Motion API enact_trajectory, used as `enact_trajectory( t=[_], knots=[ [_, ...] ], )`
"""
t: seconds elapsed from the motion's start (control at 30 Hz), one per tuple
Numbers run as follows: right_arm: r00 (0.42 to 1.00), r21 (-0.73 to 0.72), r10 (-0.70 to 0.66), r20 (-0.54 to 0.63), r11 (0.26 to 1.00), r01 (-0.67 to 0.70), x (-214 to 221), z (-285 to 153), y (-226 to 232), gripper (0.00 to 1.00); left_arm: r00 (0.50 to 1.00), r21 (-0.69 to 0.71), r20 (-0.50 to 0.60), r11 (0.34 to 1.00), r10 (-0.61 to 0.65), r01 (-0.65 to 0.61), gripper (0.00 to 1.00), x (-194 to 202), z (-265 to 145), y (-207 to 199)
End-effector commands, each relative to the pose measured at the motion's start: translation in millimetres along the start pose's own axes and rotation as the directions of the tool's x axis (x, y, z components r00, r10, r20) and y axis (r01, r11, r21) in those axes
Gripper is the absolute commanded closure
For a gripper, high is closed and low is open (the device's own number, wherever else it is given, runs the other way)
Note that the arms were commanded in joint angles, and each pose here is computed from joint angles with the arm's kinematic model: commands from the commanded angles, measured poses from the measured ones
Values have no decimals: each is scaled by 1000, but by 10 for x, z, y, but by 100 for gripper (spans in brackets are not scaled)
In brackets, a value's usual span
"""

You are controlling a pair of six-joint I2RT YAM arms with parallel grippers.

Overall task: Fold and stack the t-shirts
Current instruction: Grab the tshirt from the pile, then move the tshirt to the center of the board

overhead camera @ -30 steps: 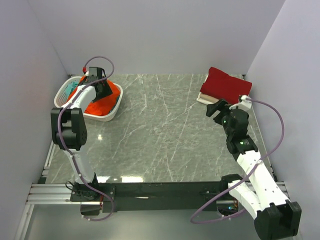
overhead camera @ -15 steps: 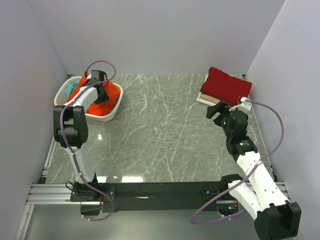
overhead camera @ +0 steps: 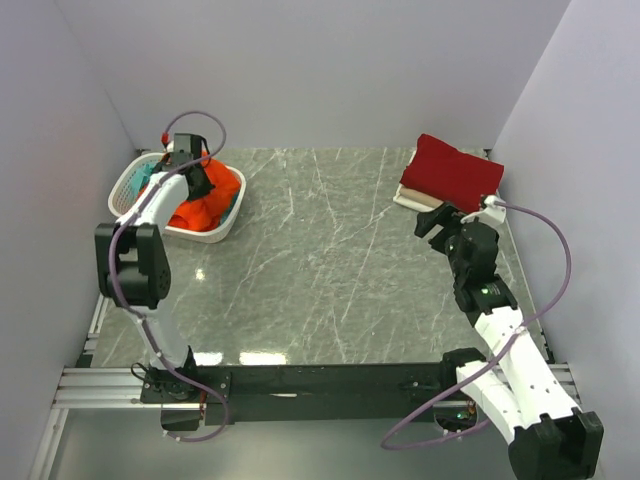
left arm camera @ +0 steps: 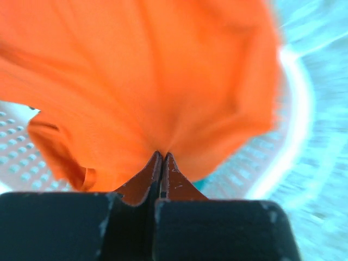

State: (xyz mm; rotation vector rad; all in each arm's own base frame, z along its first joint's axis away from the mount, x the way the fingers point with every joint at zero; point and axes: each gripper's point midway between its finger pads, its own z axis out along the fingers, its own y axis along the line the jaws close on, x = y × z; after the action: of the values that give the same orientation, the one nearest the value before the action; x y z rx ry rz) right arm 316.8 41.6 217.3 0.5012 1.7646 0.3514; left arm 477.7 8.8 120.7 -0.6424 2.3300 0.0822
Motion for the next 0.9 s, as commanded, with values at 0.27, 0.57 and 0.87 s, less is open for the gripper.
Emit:
enact_trajectory(
  t=[0.27, 0.57, 0.87],
  knots=[
    [996, -33, -81, 29, 996, 82, -416, 185, 318, 13, 884, 405, 356, 903, -302, 145, 100, -1335, -1988, -372],
    [999, -78, -18, 31, 997, 21, -454, 208, 448, 14, 807, 683, 481, 724, -343, -100, 100, -1810, -3441, -736],
    [999, -54, -23, 32, 998, 25, -451, 152, 383, 15, 830, 865, 451, 391, -329, -315, 100, -1680, -4662, -1277]
  ],
)
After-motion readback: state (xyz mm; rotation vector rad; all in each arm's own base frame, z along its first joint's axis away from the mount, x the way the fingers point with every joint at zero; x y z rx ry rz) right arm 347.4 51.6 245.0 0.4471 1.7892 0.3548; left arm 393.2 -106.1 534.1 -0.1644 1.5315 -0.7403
